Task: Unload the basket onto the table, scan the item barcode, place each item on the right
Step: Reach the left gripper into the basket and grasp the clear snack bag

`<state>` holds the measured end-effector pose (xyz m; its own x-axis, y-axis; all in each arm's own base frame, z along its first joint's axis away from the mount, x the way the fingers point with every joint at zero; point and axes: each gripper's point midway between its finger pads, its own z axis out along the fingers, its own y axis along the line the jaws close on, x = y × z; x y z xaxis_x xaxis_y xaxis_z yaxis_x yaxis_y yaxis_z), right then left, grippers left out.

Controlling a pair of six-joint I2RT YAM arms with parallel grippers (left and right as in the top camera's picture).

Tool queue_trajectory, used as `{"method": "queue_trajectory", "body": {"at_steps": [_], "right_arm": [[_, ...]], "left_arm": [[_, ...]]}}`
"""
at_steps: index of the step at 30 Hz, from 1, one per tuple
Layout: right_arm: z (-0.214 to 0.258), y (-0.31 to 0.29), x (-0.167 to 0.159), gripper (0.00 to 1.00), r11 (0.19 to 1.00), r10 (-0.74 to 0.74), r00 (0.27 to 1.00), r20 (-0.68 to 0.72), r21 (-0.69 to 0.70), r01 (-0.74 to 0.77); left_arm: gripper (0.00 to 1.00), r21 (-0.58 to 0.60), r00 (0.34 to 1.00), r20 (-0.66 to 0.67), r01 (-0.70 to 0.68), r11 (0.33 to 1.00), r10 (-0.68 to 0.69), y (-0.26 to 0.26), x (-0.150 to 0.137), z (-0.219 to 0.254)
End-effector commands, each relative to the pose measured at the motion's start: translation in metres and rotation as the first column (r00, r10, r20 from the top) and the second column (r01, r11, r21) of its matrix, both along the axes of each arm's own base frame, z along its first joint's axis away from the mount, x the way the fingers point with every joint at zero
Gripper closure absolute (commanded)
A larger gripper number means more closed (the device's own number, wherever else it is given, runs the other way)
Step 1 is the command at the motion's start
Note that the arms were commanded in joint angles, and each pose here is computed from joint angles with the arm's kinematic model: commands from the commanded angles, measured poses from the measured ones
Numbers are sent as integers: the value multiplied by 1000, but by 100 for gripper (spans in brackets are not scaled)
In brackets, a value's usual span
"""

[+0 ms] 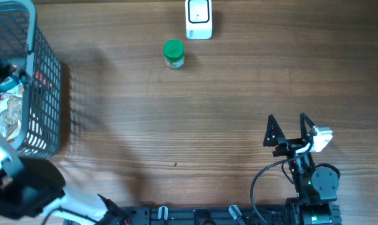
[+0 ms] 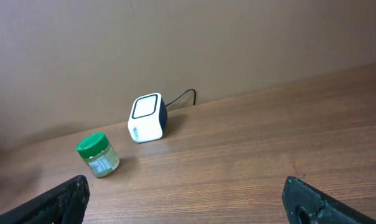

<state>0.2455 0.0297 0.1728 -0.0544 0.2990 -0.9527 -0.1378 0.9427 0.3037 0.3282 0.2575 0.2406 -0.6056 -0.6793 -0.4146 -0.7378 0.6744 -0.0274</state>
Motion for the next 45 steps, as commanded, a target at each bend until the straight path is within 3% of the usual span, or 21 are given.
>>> {"method": "queue_trajectory", "body": {"at_steps": [1,6,11,16,24,31,36,40,45], "right_arm": [[2,-2,0,0,1000,-11,1000,12,-16,11],[2,-2,0,0,1000,-11,1000,12,-16,11],[2,-2,0,0,1000,-11,1000,12,-16,11],[2,-2,0,0,1000,-11,1000,12,-16,11],[2,-2,0,0,1000,-11,1000,12,-16,11],[2,-2,0,0,1000,-10,1000,12,-16,11],[2,-2,0,0,1000,-11,1000,12,-16,11],[2,-2,0,0,1000,-11,1000,12,-16,11],[2,-2,0,0,1000,-11,1000,12,-16,11]], "left_arm": [[0,-36,984,-143,104,994,-109,11,6,-49],[0,-125,937,-298,153,980,-184,17,3,-110],[0,-94,892,-419,144,985,-170,32,-9,-133],[0,-73,871,-448,186,980,-199,38,-10,-139],[0,-126,825,-489,255,959,-284,27,-24,-194],[0,-122,822,-495,256,959,-282,24,-31,-223],[0,-40,779,-592,229,972,-208,39,-49,-223],[0,82,765,-644,113,990,-34,63,-70,-213],[0,92,770,-636,26,995,39,74,-89,-213]]}}
